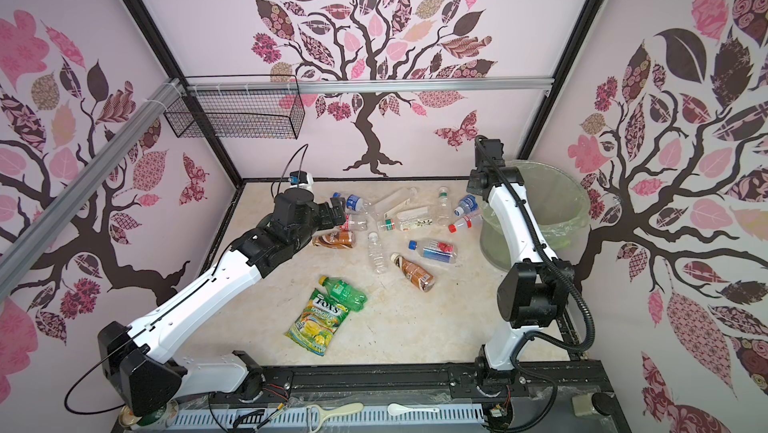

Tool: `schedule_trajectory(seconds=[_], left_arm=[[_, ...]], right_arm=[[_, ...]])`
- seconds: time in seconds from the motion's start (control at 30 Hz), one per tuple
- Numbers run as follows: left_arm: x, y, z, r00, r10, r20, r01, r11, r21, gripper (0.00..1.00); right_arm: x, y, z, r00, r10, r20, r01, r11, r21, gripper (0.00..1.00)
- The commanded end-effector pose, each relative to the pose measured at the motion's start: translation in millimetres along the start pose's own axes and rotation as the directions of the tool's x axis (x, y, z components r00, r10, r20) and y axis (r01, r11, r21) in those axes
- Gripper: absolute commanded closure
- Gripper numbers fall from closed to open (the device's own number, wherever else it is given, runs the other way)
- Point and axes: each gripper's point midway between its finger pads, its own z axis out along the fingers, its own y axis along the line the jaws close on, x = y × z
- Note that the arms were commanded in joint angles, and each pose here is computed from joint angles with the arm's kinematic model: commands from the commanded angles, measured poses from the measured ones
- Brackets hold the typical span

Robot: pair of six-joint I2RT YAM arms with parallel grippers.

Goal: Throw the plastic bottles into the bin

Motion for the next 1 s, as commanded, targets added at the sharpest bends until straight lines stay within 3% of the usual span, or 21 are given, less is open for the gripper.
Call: schedule_trajectory(seconds=[0.0,0.27,0.97], left_arm=[[2.1,4.1,-4.8,1.0,0.015,0.007,-0.015,1.0,-0.008,0.02],[0.1,4.7,-7.3,1.0,0.02,0.013,-0.02,1.0,-0.008,0.02],[2.9,10.5,-4.0,0.999,0.046,0.017,-0.045,0.998,-0.04,0.02]], right_arm=[[4.0,-0.1,-12.3,1.0,0.016,-0.015,-0.016,0.999,-0.029,0.83],[0.0,14.2,-17.8,0.998,0.054,-0.017,-0.056,0.992,-0.113,0.91],[-3.5,57.0,-17.0,0.997,0.048,-0.062,-0.06,0.974,-0.22,0.88]])
